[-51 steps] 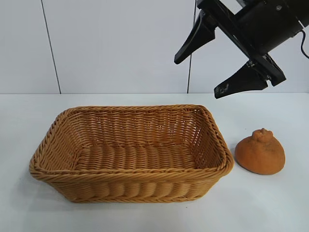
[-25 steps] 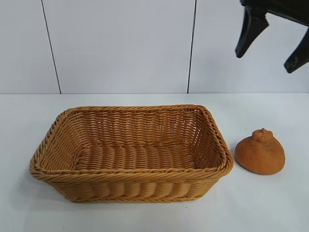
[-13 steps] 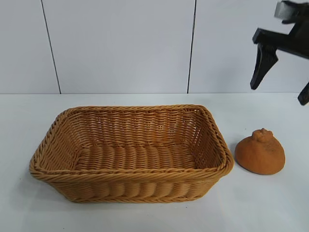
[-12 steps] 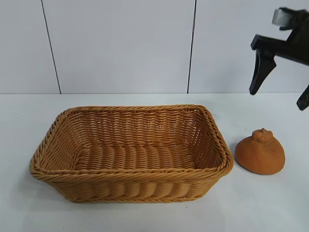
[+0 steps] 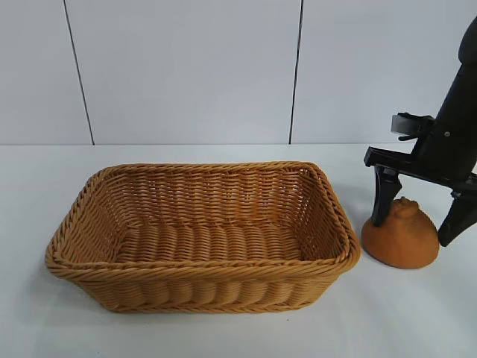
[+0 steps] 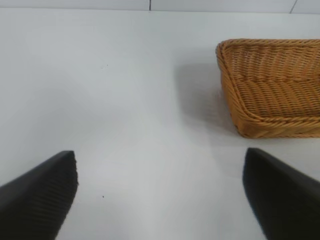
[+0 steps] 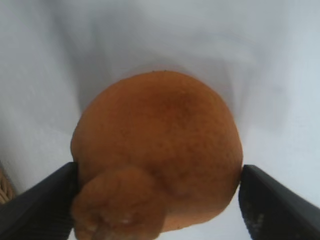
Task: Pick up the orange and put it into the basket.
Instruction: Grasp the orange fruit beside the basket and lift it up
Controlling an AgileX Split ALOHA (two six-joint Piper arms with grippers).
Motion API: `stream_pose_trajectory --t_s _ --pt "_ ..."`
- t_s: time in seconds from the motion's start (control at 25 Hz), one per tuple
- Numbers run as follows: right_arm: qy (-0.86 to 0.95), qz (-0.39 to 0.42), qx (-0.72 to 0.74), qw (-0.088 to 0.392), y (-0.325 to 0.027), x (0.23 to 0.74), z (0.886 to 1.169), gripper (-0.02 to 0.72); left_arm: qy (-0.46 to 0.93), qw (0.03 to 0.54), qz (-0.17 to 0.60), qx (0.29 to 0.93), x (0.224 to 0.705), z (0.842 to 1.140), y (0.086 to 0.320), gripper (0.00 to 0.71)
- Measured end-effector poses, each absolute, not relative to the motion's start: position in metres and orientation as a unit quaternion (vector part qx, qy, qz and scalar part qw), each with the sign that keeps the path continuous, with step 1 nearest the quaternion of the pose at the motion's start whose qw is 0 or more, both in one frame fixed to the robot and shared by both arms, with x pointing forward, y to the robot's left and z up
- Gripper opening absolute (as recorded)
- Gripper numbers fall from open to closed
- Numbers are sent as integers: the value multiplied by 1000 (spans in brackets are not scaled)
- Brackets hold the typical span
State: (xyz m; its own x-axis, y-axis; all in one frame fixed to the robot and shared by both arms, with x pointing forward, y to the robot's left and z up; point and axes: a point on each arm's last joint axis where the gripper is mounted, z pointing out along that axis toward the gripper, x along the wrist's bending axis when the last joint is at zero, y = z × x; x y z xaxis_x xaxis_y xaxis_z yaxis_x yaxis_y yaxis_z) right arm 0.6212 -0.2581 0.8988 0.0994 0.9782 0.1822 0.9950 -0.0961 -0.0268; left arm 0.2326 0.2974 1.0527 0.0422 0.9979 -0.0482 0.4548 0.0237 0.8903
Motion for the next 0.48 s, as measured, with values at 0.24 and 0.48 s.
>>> stream_pose_trajectory --t_s 0.24,0.48 --pt "-672 -58 -736 65 -259 622 901 52 599 391 347 606 233 1053 297 641" --pt "-677 -84 -729 44 -260 619 931 43 599 391 348 606 233 1053 298 641"
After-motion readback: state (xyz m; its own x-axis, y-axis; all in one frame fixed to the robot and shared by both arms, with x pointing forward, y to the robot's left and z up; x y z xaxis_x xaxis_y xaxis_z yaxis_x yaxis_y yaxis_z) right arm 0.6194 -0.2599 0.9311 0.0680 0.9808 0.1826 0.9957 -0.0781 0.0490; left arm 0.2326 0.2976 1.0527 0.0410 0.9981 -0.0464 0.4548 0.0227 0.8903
